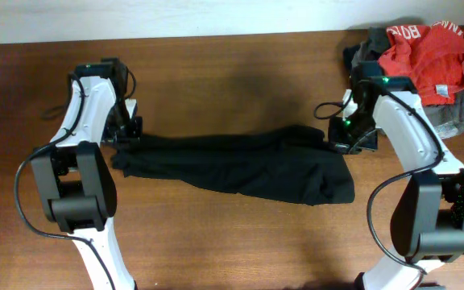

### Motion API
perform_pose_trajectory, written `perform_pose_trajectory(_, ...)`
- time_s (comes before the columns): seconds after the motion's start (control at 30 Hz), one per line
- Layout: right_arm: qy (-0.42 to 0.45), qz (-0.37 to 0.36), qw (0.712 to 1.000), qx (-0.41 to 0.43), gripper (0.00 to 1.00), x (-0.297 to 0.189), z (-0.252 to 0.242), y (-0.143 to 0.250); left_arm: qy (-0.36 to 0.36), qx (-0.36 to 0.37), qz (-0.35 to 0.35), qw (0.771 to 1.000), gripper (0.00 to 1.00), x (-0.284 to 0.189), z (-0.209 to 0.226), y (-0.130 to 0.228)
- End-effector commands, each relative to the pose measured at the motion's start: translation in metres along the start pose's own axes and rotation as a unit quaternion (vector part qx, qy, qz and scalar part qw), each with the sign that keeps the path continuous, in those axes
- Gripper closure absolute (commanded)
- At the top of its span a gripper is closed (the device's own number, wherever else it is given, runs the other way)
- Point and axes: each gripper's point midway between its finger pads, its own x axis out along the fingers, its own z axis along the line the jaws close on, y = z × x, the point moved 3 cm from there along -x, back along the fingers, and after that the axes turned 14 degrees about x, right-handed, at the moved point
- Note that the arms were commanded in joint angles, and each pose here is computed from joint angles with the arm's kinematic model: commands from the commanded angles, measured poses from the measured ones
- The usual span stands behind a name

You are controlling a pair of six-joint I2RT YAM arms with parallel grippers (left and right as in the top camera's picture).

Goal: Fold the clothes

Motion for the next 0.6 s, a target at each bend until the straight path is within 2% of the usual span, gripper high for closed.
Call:
perform_pose_trajectory(0.0,0.009,0.000,1.000,0.013,0.96,0.000,-0.011,0.002,-0.007,0.003,0.001,1.000,0.99,0.002,0.002,0.009)
perform_pose_trajectory(0.13,0.005,0.017,1.000,0.013,0.94,0.007,-0.011,0.009,-0.007,0.003,0.003,1.000,0.99,0.016,0.000,0.010)
perform_pose_trajectory(0.17,0.003,0.021,1.000,0.014,0.89,0.008,-0.011,0.011,-0.007,0.003,0.003,1.000,0.91,0.018,-0.001,0.010)
perform_pose_trajectory(0.23,0.004,0.028,0.999,0.015,0.76,0.010,-0.012,0.014,-0.008,0.003,-0.002,1.000,0.66,0.019,0.000,0.008)
perform_pose_trajectory(0.27,0.006,0.032,0.999,0.015,0.73,0.010,-0.013,0.016,-0.009,0.002,-0.005,1.000,0.58,0.019,0.000,0.006)
perform_pose_trajectory(0.3,0.008,0.037,0.999,0.016,0.72,0.010,-0.014,0.018,-0.010,0.002,-0.010,1.000,0.55,0.019,0.001,0.004)
perform_pose_trajectory(0.37,0.012,0.045,0.999,0.017,0.71,0.010,-0.015,0.022,-0.012,0.000,-0.016,1.000,0.52,0.019,0.002,0.002)
perform_pose_trajectory(0.57,0.018,0.057,0.998,0.018,0.71,0.010,-0.017,0.027,-0.012,-0.015,-0.024,1.000,0.52,0.019,0.013,0.001)
